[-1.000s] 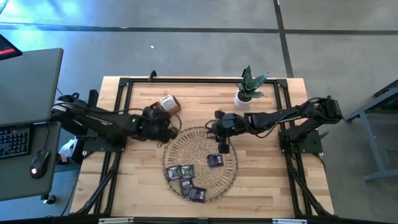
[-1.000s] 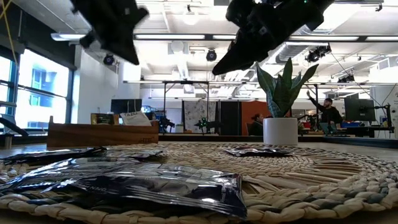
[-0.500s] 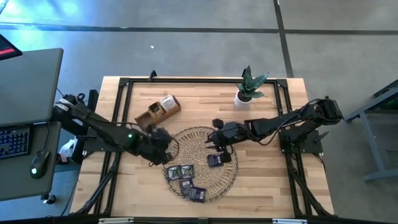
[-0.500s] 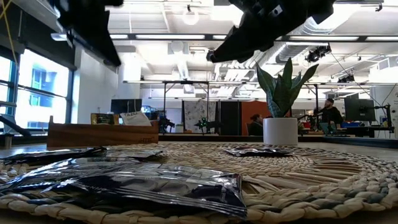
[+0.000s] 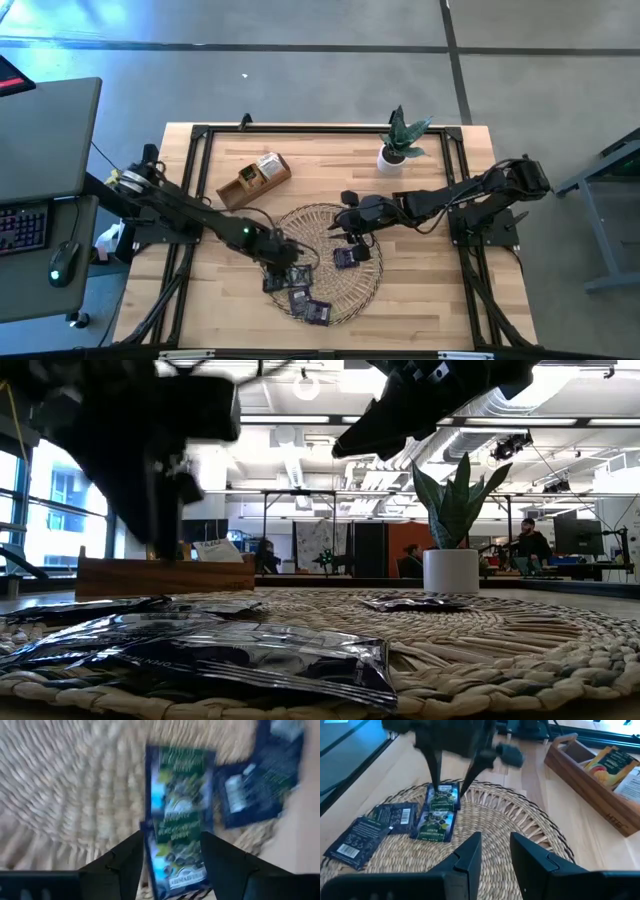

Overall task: Pick & Place Tea
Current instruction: Put the black tea bag into the left compartment of the wooden organizer

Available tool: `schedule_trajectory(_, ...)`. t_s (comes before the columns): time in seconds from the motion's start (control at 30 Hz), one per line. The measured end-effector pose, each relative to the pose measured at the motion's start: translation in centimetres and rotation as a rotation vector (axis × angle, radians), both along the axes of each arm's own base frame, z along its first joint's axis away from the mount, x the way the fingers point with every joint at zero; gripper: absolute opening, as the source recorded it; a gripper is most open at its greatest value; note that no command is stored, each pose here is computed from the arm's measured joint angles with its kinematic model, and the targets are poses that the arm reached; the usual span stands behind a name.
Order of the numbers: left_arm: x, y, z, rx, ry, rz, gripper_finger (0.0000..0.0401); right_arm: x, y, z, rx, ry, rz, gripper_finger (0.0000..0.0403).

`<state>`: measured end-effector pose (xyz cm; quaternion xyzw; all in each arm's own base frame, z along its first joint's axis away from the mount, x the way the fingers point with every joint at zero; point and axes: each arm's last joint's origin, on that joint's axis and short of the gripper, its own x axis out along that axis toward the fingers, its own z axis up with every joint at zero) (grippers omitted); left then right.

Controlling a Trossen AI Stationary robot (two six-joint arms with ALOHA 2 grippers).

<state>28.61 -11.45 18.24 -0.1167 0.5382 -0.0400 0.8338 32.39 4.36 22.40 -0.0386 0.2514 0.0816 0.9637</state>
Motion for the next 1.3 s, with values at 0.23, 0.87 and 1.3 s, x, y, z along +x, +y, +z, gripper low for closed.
schedule_trajectory(0.23,1.0,-0.4,-3.1,0.032,0.058,-0.007,0.0193,0.0,0.0,-0.1,0.000,0.006,0.013,0.0099)
schedule_trajectory(0.87,0.2,0.3,-0.8,0.182,0.116,0.050,0.0193,-0.1,0.0,-0.2,-0.024,0.015,0.028,0.0099)
schedule_trajectory(1.3,0.3,0.1,-2.9,0.095,0.096,0.029,0.0193,-0.1,0.0,-0.2,-0.027,0.018,0.029,0.0099)
